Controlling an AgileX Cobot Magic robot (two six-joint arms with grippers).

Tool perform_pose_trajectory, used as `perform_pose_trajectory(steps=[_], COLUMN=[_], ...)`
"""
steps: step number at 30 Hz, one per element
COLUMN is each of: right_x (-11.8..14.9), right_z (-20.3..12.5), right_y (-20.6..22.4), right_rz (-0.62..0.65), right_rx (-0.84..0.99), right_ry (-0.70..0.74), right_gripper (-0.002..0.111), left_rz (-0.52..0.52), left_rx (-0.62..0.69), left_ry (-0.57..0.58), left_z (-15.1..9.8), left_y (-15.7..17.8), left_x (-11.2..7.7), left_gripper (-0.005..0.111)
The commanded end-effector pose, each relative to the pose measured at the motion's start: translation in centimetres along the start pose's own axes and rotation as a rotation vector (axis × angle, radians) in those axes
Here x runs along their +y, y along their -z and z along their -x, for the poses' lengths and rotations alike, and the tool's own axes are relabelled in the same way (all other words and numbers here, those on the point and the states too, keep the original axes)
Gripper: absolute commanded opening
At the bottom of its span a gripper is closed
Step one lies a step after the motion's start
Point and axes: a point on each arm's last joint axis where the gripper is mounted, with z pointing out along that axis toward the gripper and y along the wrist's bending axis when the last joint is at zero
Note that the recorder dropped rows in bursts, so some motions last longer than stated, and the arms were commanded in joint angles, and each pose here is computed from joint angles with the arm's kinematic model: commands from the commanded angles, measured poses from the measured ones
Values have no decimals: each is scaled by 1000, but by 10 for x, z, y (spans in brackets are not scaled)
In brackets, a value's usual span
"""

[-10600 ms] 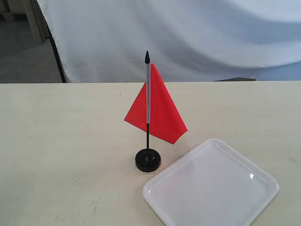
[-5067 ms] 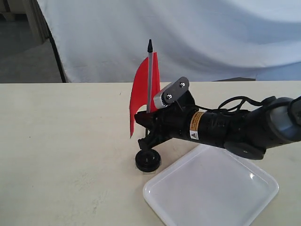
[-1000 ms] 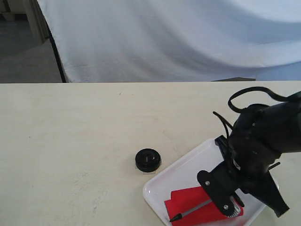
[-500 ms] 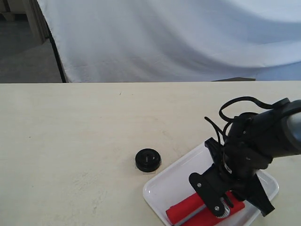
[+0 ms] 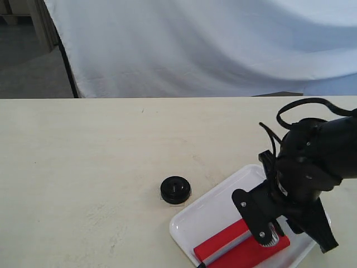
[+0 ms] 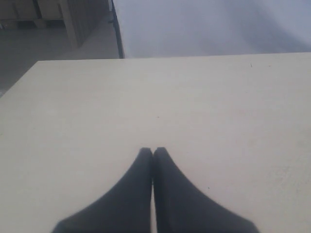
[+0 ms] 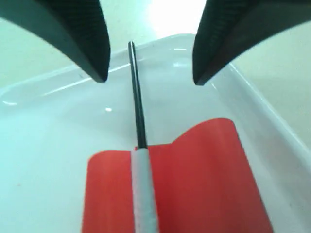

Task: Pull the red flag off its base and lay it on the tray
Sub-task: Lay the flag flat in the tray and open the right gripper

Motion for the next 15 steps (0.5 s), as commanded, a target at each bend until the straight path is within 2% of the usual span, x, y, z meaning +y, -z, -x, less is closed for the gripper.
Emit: perform_pose_trajectory(steps=[1, 3, 6, 11, 15], right_x=[1, 1, -2, -8, -19], right_z=[-5, -5, -5, 1, -1], right_y=[18, 24, 29, 31, 33], right_rz=[-33, -49, -87, -127, -136], right_rx=[-23, -48, -74, -179, -317], right_ry=[-74, -146, -276, -508, -827], right_gripper=[47, 33, 1, -1, -1], left_rz=[-2, -2, -2, -2, -2], left_rx=[-6, -6, -6, -6, -6], left_ry=[3, 3, 3, 3, 3], left_z=[0, 0, 0, 0, 0], left_y=[0, 0, 0, 0, 0], left_x=[0, 0, 0, 0, 0], left_gripper=[0, 0, 0, 0, 0])
